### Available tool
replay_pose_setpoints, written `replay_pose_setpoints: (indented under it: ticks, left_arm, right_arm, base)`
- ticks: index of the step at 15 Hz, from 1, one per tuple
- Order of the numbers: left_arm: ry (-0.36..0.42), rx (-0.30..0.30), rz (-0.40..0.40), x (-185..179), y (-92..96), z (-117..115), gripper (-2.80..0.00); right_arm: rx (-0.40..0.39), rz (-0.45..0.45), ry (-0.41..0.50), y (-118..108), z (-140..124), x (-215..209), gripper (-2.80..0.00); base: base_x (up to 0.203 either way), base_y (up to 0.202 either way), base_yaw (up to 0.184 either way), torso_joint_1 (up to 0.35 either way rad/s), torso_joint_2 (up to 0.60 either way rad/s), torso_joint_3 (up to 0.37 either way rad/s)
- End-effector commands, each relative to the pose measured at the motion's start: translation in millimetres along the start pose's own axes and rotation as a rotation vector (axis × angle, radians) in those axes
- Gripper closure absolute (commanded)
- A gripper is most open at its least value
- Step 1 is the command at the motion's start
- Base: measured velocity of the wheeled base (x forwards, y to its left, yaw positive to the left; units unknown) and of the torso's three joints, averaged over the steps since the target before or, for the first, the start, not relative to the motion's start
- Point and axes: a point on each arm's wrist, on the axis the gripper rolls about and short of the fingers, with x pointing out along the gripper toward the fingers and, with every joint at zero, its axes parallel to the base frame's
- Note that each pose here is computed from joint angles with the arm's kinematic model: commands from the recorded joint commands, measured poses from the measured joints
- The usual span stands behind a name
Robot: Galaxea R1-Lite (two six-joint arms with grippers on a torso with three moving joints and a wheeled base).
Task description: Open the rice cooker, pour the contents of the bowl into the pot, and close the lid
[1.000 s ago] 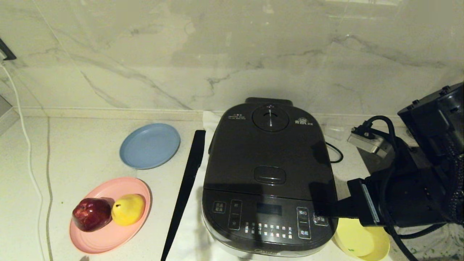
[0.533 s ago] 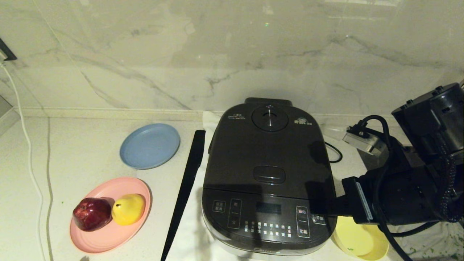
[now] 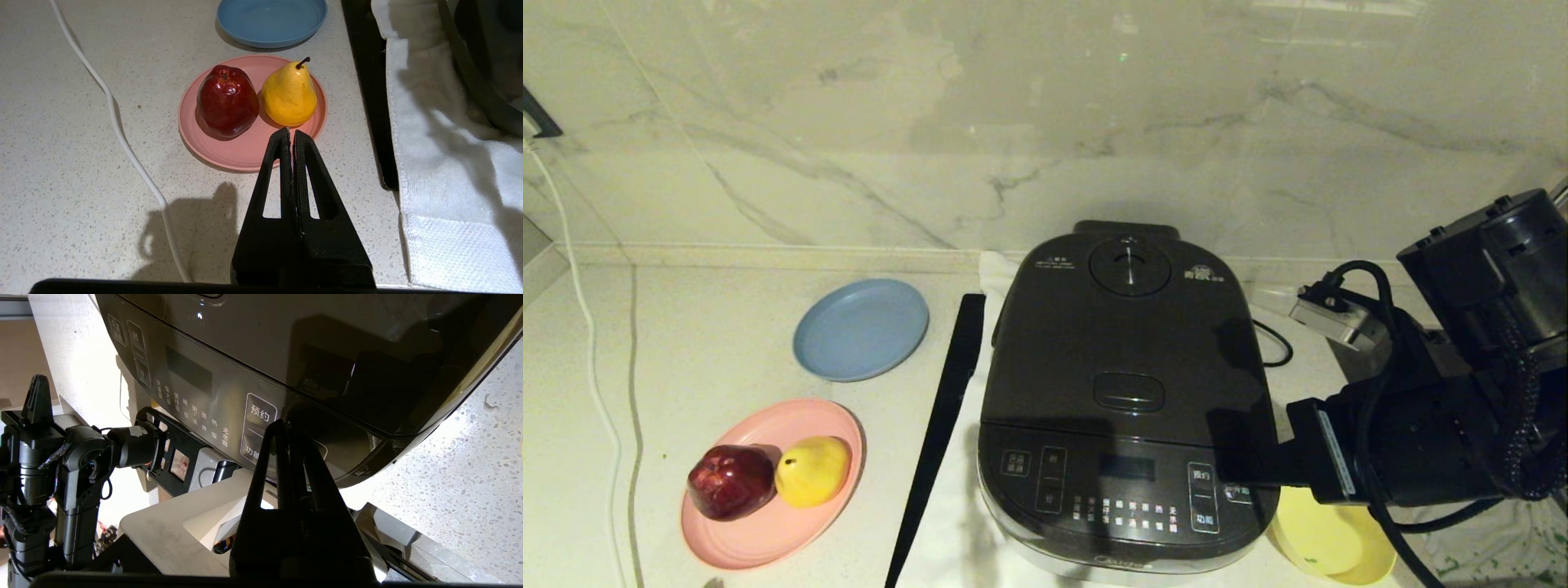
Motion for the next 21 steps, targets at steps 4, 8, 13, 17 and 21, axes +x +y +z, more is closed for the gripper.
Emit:
replay_pose_setpoints:
  ticks: [4,8,13,17,21]
  left_arm:
    - [0.008,0.000,0.000,1,-0.2,-2,0.00]
    - [0.009,0.000,0.000,1,-0.2,-3,0.00]
    - [0.008,0.000,0.000,1,-0.2,-3,0.00]
    - [0.009,0.000,0.000,1,-0.2,-3,0.00]
    - [0.009,0.000,0.000,1,-0.2,-3,0.00]
  right_arm:
    - [0.011,-0.017,0.022,-4,-3,5,0.00]
    - [0.013,-0.019,0.023,-5,-5,4,0.00]
    - [0.022,-0.023,0.022,-7,-6,3,0.00]
    - [0.017,0.004,-0.020,-2,-4,-10,0.00]
    - [0.011,0.055,-0.107,7,-3,-37,0.00]
  base:
    - [0.000,0.000,0.000,0.000,0.00,0.000]
    - [0.000,0.000,0.000,0.000,0.00,0.000]
    - [0.000,0.000,0.000,0.000,0.00,0.000]
    - [0.000,0.000,0.000,0.000,0.00,0.000]
    - [0.000,0.000,0.000,0.000,0.00,0.000]
